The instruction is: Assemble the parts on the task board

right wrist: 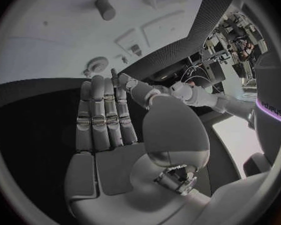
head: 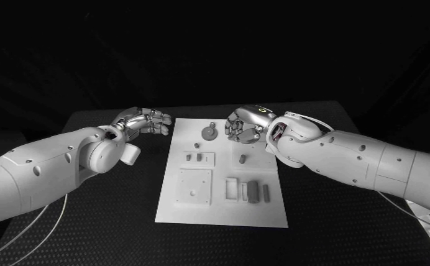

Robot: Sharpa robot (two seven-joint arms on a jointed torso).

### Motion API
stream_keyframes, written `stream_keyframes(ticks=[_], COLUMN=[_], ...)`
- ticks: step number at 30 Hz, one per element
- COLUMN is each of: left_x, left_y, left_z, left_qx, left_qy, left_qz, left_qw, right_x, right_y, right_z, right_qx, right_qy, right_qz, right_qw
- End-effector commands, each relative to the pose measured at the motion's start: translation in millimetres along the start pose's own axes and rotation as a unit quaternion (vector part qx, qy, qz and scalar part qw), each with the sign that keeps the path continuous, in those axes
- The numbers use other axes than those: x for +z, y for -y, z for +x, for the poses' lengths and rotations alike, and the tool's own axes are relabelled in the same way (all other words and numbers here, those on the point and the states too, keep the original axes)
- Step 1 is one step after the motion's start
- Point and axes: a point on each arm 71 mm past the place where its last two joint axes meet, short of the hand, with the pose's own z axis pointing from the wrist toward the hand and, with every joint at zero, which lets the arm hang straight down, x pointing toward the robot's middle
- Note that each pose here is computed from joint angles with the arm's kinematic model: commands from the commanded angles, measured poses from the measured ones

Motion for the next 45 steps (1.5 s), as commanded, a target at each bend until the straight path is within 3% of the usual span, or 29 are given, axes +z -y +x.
stream_keyframes(ticks=[1,11,23,36,45], left_x=[1.7,5.8,9.5,11.8,12.8], left_y=[2.5,3.5,7.2,9.8,10.5], left_z=[1.3,5.4,8.9,12.3,13.7], left_qx=[0.000,0.000,0.002,0.002,0.002], left_qy=[0.002,0.002,0.003,0.002,0.000], left_qz=[0.007,0.007,0.011,0.012,0.012], left_qw=[1.000,1.000,1.000,1.000,1.000], right_x=[5.3,16.4,15.0,12.6,11.7], right_y=[-14,-37,-50,-60,-63], right_z=[2.8,26.5,66.0,91.1,98.8], right_qx=[0.025,0.040,0.028,0.033,0.033], right_qy=[-0.003,-0.026,-0.054,-0.072,-0.082], right_qz=[-0.024,-0.049,-0.066,-0.077,-0.079], right_qw=[0.999,0.998,0.996,0.994,0.993])
